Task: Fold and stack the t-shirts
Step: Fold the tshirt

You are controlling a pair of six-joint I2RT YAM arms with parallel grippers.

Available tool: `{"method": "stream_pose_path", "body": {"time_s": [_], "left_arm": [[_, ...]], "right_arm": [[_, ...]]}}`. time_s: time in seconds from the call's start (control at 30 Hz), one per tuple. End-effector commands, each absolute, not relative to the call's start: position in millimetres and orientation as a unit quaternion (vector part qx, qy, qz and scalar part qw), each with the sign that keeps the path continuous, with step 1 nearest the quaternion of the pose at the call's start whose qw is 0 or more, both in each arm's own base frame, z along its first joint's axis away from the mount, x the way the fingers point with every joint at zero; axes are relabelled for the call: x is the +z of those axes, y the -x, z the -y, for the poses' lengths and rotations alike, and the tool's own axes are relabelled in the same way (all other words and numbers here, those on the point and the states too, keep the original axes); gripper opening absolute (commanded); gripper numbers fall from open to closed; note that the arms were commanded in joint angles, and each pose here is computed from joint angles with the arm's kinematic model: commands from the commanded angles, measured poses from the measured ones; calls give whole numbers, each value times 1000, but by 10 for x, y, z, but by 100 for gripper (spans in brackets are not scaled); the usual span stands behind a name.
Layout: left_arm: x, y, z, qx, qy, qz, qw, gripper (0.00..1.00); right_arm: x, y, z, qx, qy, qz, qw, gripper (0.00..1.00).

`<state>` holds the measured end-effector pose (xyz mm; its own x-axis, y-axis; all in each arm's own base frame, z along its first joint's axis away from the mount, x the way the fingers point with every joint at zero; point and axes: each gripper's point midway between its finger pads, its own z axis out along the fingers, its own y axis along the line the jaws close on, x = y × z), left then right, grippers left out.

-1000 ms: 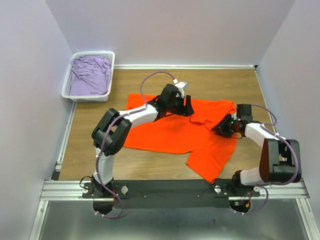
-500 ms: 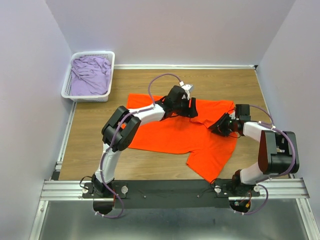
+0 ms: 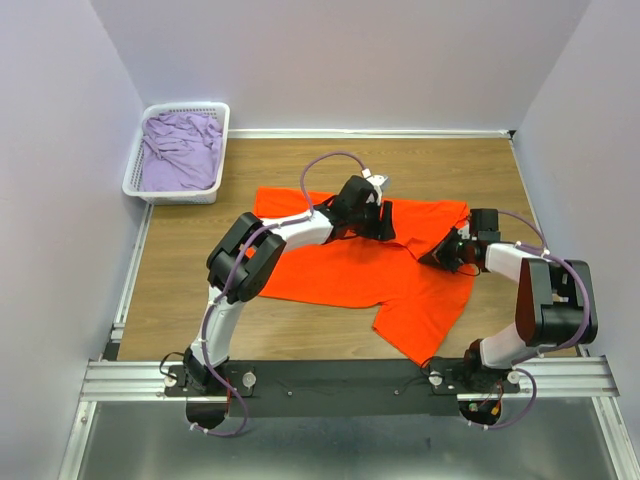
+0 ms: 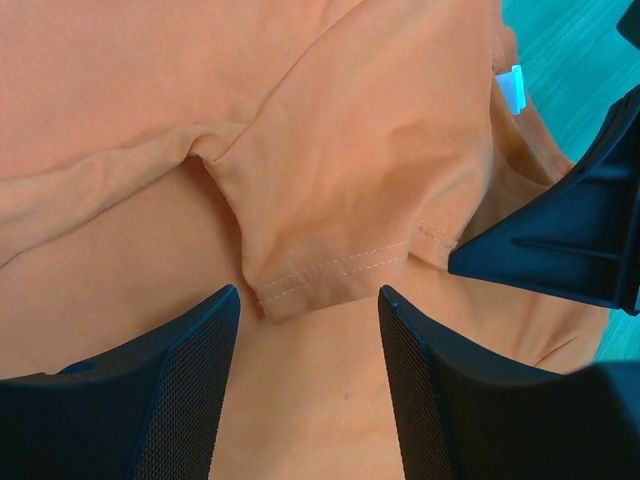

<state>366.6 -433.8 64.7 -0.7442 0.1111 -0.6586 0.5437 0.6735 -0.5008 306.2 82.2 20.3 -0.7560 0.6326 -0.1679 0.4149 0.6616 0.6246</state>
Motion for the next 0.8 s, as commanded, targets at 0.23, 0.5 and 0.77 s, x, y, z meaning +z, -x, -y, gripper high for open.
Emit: {"method": "stream_pose_path", "body": {"time_s": [0.23,0.5,0.77], "left_arm": [[496,-3627,4339,-342,-199,-871,291,61],[471,-3627,4350,-340,-199,-872,291,53],[475,-3633,4359,-341,-196,-873,290,52]], "right_arm": [[449,-3141,-762,282,-291,-887,221,1],[533,-3108,-709,261,-283,-897,218,1],[528,-3014,-643,233,-282,-908,201,1]]}}
